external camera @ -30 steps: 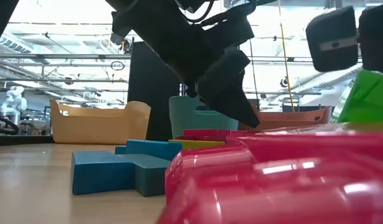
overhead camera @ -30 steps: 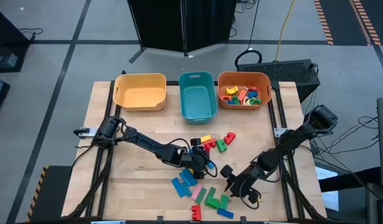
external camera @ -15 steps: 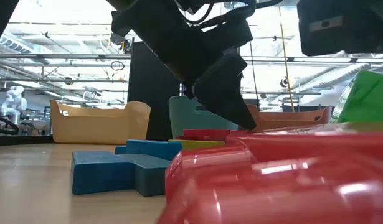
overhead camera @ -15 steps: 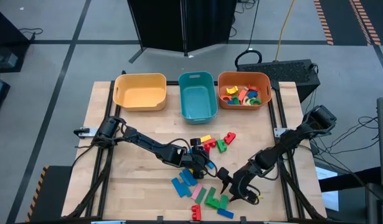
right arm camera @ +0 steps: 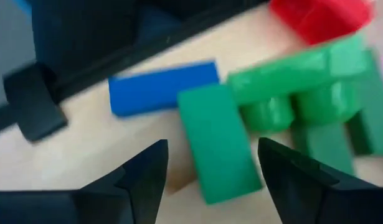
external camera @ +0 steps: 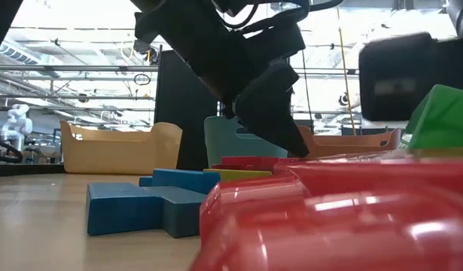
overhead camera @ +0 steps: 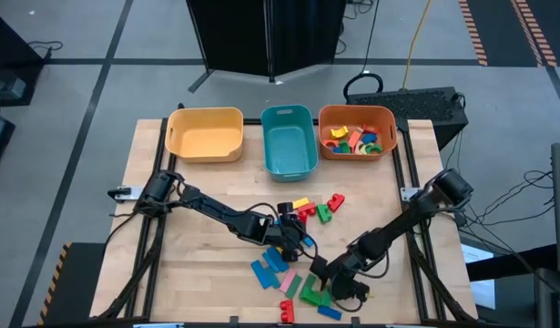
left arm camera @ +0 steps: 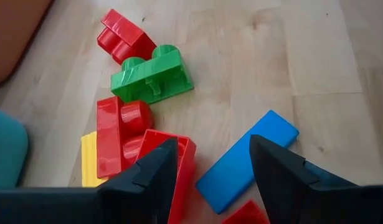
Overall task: Sort blocks by size
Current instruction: Put the green arch block into the orange bin
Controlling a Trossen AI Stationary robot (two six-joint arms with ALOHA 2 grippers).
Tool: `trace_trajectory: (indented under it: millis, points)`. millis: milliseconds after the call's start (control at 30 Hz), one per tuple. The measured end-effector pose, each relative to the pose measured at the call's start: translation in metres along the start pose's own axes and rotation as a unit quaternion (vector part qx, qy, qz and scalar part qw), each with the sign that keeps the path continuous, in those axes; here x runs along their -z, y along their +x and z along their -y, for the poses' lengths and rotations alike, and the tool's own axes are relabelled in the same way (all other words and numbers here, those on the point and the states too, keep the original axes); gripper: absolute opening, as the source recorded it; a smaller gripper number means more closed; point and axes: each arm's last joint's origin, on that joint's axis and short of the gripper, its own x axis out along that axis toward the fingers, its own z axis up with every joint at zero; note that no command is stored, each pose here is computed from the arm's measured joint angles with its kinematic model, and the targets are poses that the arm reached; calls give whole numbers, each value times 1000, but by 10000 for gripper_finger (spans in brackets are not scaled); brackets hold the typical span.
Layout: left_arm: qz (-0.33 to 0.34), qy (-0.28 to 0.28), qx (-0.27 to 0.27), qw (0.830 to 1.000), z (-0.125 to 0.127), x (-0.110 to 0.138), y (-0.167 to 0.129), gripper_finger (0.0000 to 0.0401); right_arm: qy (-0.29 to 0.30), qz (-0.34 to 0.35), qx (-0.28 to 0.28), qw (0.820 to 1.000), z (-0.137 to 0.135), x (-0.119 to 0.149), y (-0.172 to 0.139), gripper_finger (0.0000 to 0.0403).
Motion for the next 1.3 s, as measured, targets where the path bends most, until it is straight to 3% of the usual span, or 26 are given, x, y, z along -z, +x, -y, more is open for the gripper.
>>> trace_trajectory:
  millis: [267,533,800,1033,1300]
  points:
    - [-4,-1,0,1000,0,1,0,192,15,-24,0,1000,5,9,5,191]
    - [-6,0,-1,1000,0,1,0,192,66,-19,-3,998,15,10,-6,115]
    - [-12,2,-1,1000,0,2,0,192,120,-57,-17,991,17,18,-14,125]
    - [4,0,4,1000,-1,-8,-18,192,159,-92,-6,983,21,20,-50,122]
    - [-13,13,-31,999,-3,-11,-46,192,153,-107,102,977,26,18,-112,123]
